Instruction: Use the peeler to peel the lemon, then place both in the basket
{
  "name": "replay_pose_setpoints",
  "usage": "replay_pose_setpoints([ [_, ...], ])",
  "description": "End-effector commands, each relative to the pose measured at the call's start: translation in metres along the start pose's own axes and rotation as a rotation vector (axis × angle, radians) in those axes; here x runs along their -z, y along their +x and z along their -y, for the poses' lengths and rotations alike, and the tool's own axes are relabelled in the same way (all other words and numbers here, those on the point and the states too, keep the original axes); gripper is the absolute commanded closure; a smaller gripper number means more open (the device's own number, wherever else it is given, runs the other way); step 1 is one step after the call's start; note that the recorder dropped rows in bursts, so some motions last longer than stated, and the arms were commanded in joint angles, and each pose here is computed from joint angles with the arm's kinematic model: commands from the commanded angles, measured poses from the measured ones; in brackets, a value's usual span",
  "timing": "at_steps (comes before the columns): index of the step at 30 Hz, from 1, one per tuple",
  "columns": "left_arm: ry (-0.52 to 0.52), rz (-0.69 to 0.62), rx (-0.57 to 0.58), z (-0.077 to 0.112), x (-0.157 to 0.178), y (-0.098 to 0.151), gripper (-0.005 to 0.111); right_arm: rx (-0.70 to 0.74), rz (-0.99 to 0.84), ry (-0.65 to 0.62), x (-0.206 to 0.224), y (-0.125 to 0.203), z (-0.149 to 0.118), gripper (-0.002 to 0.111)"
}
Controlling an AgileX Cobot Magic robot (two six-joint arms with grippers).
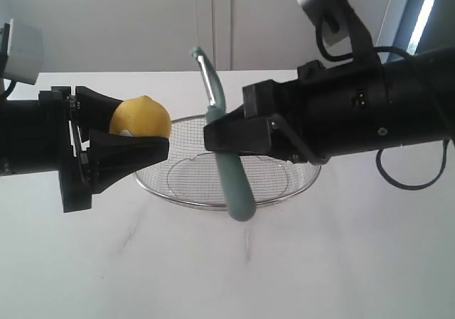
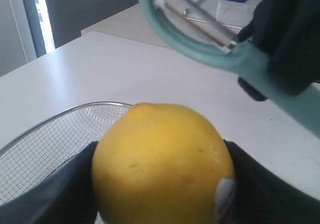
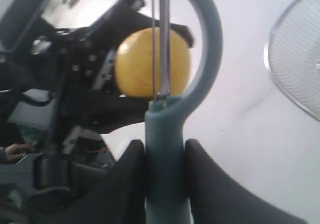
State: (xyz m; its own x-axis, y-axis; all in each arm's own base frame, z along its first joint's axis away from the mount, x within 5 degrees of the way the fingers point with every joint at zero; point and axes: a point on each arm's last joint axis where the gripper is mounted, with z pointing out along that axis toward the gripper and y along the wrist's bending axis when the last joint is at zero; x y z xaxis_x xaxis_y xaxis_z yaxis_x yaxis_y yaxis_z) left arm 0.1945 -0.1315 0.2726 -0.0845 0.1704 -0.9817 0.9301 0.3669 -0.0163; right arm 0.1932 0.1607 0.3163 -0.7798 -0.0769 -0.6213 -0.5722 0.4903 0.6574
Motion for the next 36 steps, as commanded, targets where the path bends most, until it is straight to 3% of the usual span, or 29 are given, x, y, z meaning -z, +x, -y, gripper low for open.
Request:
replay_pose_setpoints([
  [1, 0.01, 0.033, -0.156, 0.001, 0.0, -0.005, 0.107, -0.087, 0.035, 0.152, -0.007, 0.009, 0.029, 0.108],
  [4, 0.01, 0.033, -0.156, 0.001, 0.0, -0.005, 0.107, -0.153, -0.014, 0.188, -0.018, 0.022, 0.047, 0.108],
  [8, 0.01, 0.033, -0.156, 0.001, 0.0, -0.005, 0.107, -0.248, -0.139, 0.127, -0.038, 0.035, 0.058, 0.108],
  [16, 0.01, 0.033, -0.156, 0.001, 0.0, -0.005, 0.107, -0.293, -0.109, -0.183, -0.058, 0.031, 0.05, 0.108],
  [36, 0.001, 0.027, -0.155, 0.001, 0.0, -0.004, 0.107, -0.284, -0.086, -0.329, -0.056, 0.027, 0.038, 0.108],
])
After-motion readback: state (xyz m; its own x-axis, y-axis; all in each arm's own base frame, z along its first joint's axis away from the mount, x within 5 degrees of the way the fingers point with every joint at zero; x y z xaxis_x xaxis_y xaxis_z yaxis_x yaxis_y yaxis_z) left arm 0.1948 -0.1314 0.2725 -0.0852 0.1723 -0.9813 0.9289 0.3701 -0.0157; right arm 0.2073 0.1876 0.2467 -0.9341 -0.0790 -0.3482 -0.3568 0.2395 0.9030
